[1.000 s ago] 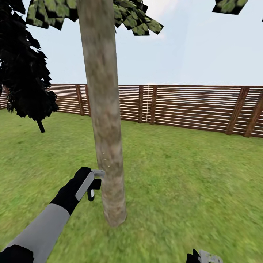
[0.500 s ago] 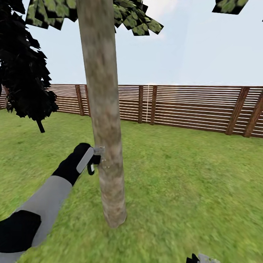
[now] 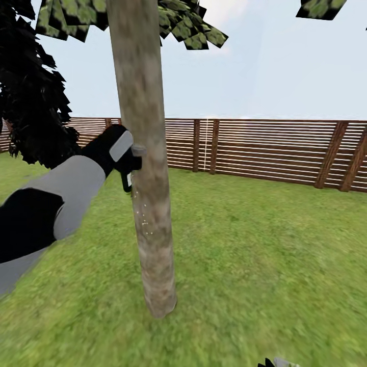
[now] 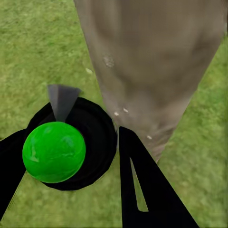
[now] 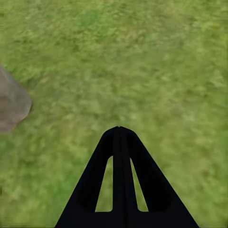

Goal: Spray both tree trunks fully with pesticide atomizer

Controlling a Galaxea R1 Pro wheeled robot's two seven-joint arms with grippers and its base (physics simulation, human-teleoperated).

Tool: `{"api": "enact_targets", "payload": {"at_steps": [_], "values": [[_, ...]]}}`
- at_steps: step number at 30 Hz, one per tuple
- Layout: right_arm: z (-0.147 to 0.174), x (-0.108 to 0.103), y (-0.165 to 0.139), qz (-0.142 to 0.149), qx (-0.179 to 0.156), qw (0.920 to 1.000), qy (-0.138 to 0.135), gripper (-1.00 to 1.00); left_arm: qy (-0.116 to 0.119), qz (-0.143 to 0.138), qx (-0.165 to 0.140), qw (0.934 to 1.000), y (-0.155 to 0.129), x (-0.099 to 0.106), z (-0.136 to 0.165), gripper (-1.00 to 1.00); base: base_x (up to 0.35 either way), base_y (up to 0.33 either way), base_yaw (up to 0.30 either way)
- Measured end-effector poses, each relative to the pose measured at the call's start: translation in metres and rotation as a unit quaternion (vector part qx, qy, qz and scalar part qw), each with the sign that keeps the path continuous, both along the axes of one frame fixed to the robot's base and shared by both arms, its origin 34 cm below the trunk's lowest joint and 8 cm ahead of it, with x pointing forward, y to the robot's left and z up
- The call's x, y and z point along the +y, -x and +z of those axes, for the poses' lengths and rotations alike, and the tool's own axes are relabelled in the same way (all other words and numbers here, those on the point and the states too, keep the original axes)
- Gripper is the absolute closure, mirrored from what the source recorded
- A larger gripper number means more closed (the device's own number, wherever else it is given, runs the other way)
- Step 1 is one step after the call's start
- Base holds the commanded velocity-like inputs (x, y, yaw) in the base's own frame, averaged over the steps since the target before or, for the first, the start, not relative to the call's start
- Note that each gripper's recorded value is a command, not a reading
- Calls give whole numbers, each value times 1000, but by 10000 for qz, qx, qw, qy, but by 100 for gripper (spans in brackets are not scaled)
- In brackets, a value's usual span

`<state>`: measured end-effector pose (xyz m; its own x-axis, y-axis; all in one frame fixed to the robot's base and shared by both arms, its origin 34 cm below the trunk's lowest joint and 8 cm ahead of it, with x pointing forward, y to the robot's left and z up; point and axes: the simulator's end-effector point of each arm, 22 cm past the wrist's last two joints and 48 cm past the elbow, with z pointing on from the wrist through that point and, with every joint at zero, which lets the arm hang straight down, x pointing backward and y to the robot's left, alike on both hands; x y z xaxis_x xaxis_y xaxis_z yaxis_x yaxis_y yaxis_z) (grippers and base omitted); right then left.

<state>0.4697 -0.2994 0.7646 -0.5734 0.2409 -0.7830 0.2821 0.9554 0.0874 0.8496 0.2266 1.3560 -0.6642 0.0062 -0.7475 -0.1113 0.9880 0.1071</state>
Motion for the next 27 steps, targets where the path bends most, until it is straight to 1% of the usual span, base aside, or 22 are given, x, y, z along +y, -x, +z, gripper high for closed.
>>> {"api": "enact_targets", "payload": {"at_steps": [2, 4, 7, 8, 12, 14, 18, 21, 22, 26, 27], "values": [[-1, 3, 0, 34, 16, 10000, -4, 100, -9, 25, -69, 10000, 0, 0, 24, 100, 0, 0, 0], [-2, 4, 1, 53, 27, 10000, -8, 100, -28, 36, -253, 9997, 2, -1, 59, 100, 0, 0, 0], [-2, 5, 1, 57, 32, 10000, -9, 100, -28, 75, -330, 9994, 4, 1, 82, 100, 0, 0, 0], [-2, 5, 1, 57, 33, 10000, -10, 100, -19, 66, -366, 9993, 6, -2, 91, 100, 0, 0, 0], [-3, 5, 1, 53, 40, 10000, -14, 100, -37, 48, -497, 9987, 9, -6, 116, 100, 0, 0, 0], [-3, 5, 1, 50, 36, 10000, -12, 100, -44, 45, -598, 9982, 12, -8, 133, 100, 0, 0, 0], [-3, 4, 1, 33, 36, 10000, -16, 100, -23, -10, -650, 9979, 13, -16, 142, 100, 0, 0, 0], [-3, 3, 1, 24, 36, 10000, -19, 100, -27, -94, -619, 9980, 13, -28, 137, 100, 0, 0, 0], [-3, 3, 2, 20, 38, 10000, -22, 100, -39, -101, -553, 9984, 12, -29, 128, 100, 0, 0, 0], [-3, 5, 2, 27, 42, 10000, -29, 100, -34, -98, 110, 9999, 7, -27, 32, 100, 0, 0, 0], [-3, 5, 2, 29, 39, 10000, -29, 100, -63, -97, 349, 9993, 9, -26, -4, 100, 0, 0, 0]]}}
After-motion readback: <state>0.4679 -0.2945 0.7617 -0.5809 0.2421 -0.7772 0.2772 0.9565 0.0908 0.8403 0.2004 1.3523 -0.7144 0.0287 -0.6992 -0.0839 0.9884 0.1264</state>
